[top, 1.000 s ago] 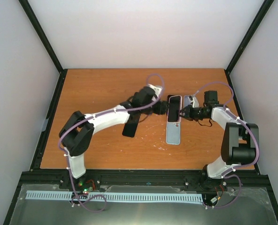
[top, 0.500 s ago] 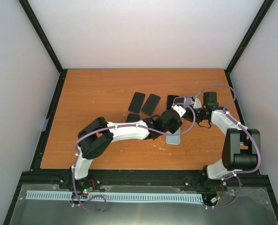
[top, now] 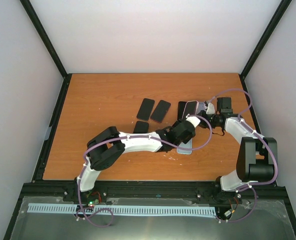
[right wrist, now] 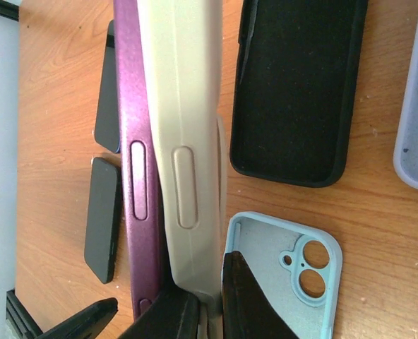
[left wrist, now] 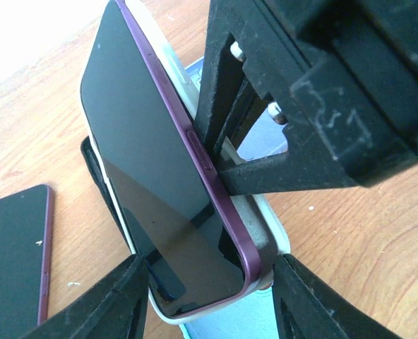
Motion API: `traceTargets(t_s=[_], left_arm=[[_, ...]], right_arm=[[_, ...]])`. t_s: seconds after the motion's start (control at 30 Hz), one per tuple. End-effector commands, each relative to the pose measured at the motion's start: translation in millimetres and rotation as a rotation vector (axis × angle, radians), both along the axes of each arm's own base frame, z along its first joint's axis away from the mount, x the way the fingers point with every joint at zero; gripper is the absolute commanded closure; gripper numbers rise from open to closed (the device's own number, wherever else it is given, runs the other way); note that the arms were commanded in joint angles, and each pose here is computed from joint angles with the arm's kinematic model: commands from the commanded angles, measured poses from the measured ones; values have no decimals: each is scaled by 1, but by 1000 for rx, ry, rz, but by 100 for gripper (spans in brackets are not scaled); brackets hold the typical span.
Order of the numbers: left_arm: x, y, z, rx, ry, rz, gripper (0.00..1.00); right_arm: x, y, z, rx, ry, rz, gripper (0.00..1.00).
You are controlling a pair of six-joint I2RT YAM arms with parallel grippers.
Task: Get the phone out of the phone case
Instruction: Remove the phone case from the phone.
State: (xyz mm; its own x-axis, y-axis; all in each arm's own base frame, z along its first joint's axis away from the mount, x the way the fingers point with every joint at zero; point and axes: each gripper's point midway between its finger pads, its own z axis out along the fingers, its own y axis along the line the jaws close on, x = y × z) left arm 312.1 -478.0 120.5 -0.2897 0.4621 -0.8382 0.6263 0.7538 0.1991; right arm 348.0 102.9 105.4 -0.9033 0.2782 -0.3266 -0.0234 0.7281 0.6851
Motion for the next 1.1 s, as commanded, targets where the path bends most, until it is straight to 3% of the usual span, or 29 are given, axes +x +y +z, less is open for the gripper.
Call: traceTargets(t_s=[0.0,0.2,0.5,0.77,1.07], left_arm=[[19,11,22,-12,-109,104,51],[27,28,34,-9,-187,181,44],[38,31,26,115,-323,182,46],[41,34,39,138,-421,174,71],[41,40,68,73,-455,208,91]], right_arm=[[-2,10,11,54,-19,37,97],[-5,13,11,74,-15,54,97],[-10,23,14,146,4,91,97],[-12,26,21,177,-8,101,97],[-11,25,18,172,-1,99,97]])
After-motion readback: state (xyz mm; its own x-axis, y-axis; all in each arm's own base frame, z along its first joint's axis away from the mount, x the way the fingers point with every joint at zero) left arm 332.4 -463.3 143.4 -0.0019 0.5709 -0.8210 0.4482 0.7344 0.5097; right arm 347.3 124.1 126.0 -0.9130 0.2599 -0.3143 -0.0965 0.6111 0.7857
